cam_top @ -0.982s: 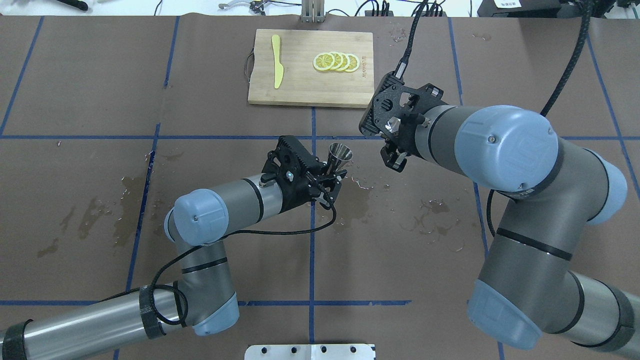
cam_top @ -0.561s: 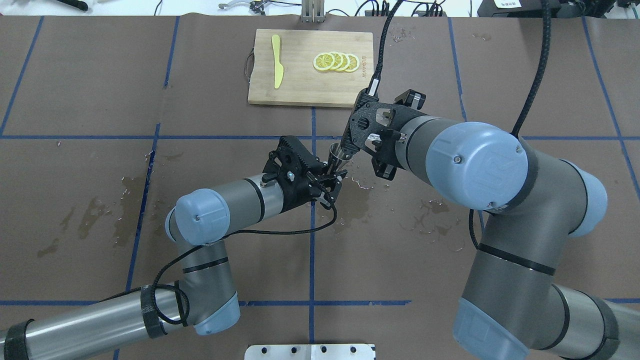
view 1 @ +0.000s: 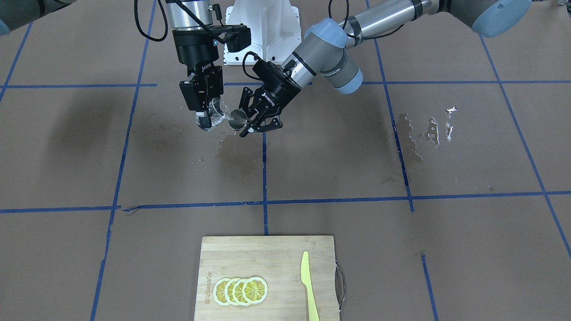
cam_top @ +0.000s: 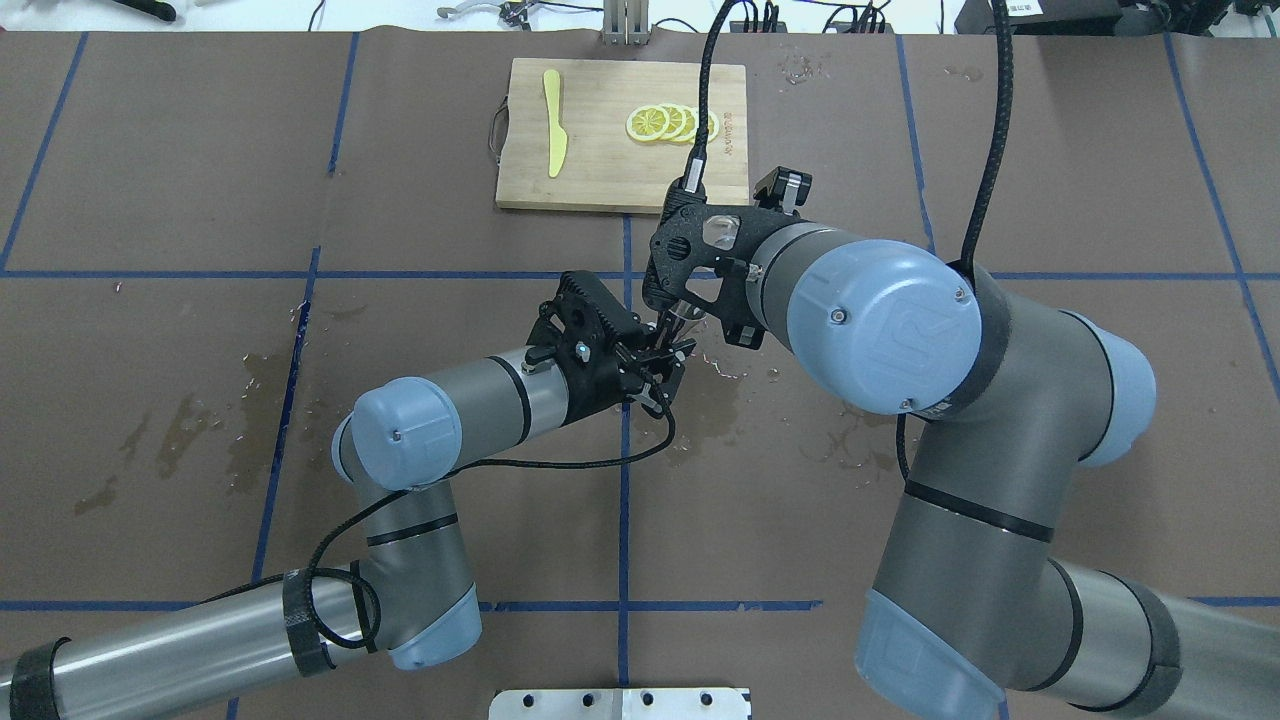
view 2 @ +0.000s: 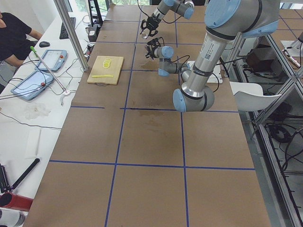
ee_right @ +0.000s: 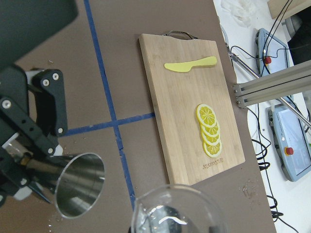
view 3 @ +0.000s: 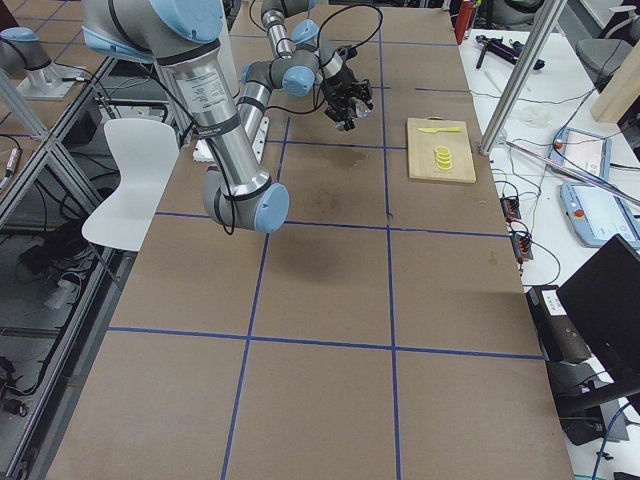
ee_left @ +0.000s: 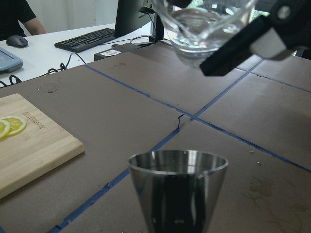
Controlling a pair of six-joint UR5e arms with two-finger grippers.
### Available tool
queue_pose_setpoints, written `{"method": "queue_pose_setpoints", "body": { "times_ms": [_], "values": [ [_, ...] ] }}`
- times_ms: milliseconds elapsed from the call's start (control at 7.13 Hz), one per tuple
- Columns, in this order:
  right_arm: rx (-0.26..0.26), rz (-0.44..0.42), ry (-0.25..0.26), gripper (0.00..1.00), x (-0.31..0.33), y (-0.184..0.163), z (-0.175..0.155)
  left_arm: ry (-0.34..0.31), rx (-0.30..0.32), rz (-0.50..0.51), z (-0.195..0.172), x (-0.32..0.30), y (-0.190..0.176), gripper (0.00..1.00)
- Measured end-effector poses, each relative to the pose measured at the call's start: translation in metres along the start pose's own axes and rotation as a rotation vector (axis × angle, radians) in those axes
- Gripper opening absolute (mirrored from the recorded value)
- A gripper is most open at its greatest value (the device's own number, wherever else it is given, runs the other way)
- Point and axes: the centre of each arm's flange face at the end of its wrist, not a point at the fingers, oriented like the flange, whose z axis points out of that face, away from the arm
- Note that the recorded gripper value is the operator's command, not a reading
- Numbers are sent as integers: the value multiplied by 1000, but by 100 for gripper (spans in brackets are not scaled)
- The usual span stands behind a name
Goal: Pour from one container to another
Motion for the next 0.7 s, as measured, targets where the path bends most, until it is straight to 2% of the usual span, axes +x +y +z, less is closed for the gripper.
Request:
{"method": "queue_pose_setpoints", "body": {
  "times_ms": [280,701],
  "values": [
    [-20,-114,61,0,2,-2,5,2,2,0,0,1,-1,0],
    [-23,-180,99,0,0,-8,3,3,5,-1,0,2,-3,0]
  ]
}}
